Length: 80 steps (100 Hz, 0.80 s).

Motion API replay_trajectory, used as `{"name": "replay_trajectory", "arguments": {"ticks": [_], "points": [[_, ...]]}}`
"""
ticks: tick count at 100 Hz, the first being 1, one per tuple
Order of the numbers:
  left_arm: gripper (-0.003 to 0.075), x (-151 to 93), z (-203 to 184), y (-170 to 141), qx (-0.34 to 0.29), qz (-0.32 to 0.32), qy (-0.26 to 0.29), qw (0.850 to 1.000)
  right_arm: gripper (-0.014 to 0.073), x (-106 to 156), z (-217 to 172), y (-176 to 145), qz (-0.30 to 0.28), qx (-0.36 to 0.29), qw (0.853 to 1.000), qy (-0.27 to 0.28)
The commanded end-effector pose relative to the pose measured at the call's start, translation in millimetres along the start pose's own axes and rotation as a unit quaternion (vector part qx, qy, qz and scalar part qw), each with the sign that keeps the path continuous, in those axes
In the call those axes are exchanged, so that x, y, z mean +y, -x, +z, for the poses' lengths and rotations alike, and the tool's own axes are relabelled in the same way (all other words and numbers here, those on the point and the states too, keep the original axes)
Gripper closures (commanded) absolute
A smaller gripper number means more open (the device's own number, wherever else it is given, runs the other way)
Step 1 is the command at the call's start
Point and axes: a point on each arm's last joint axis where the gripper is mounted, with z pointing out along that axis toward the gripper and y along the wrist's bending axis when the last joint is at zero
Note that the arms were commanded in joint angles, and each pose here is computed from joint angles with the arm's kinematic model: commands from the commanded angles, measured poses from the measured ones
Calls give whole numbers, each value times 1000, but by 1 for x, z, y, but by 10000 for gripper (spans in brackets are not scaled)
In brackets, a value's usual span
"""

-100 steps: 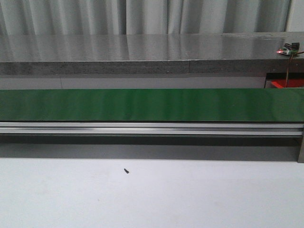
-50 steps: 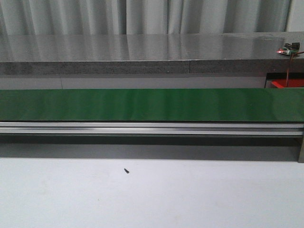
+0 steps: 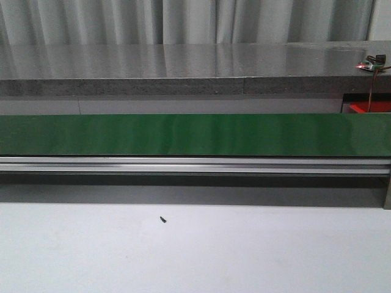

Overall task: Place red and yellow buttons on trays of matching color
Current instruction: 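Carry the red button to the red tray and release it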

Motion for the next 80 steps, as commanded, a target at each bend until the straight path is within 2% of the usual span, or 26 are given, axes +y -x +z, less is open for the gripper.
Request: {"name": "replay_trajectory", "arguments": {"ticks": [1,51,58,73,80], "points": [[740,-1,-4,14,-46,-5,-1,999,376,-2,-38,14,-7,-52,999,-1],[740,-1,-4,14,-46,-5,-1,999,357,-13,2,15,-2,-17,1000,-10],[740,-1,-4,14,-46,-5,-1,999,297,-15,4,15,-1,-15,1000,-11],[740,-1,-4,14,-46,-5,-1,999,83,-16,2,15,0,-20,1000,-11],[740,-1,-4,14,-46,-5,-1,999,50,-16,0,16,0,-20,1000,-11]]}}
